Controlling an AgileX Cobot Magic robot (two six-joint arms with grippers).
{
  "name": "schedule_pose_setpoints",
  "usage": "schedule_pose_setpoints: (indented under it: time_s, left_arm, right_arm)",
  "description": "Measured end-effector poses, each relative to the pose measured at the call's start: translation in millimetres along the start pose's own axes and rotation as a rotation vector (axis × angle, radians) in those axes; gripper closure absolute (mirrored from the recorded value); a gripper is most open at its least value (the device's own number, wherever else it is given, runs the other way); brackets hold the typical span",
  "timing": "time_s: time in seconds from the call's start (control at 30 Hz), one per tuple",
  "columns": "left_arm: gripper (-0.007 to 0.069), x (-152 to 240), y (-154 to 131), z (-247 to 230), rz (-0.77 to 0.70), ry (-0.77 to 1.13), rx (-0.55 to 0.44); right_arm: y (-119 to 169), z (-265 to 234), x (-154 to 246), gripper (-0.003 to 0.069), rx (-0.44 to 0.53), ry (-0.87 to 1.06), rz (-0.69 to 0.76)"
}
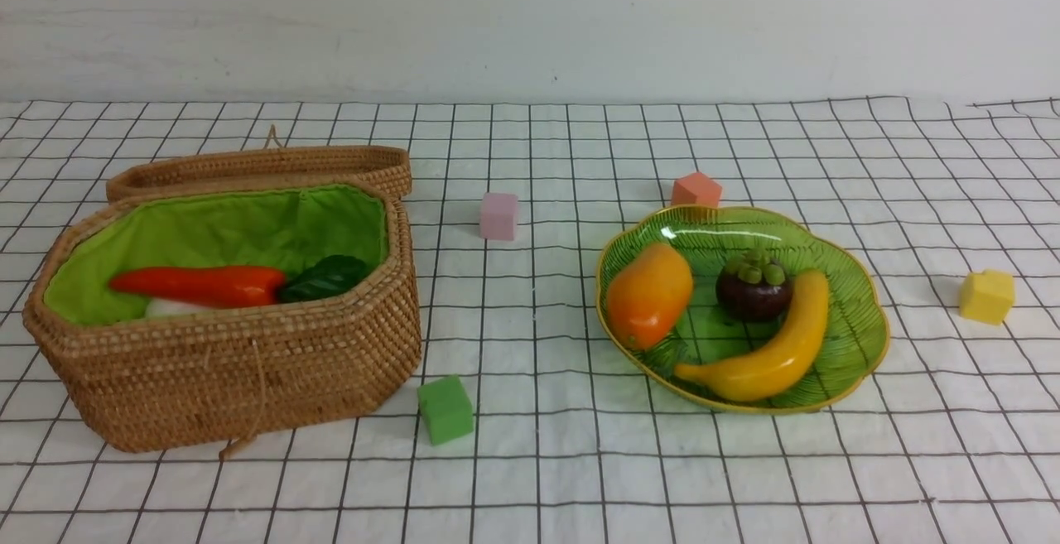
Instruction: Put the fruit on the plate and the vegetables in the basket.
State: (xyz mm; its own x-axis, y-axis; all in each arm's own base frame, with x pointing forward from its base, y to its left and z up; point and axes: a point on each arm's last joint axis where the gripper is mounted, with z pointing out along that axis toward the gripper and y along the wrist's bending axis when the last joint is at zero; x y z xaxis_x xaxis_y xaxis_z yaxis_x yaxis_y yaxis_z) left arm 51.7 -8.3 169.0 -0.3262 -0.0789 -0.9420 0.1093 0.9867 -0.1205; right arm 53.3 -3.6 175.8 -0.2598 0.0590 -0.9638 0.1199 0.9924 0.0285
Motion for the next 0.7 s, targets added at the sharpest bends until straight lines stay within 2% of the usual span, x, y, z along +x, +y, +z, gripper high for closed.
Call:
schedule_pose_setpoints:
  time_s: [0.7]
  left_arm:
    - [0.0608, 0.1, 0.4, 0.0, 0.004, 0.0, -0.005]
  right_arm:
    - [0.0, 0.0, 0.0, 0.0421, 0.0, 0.0, 0.0]
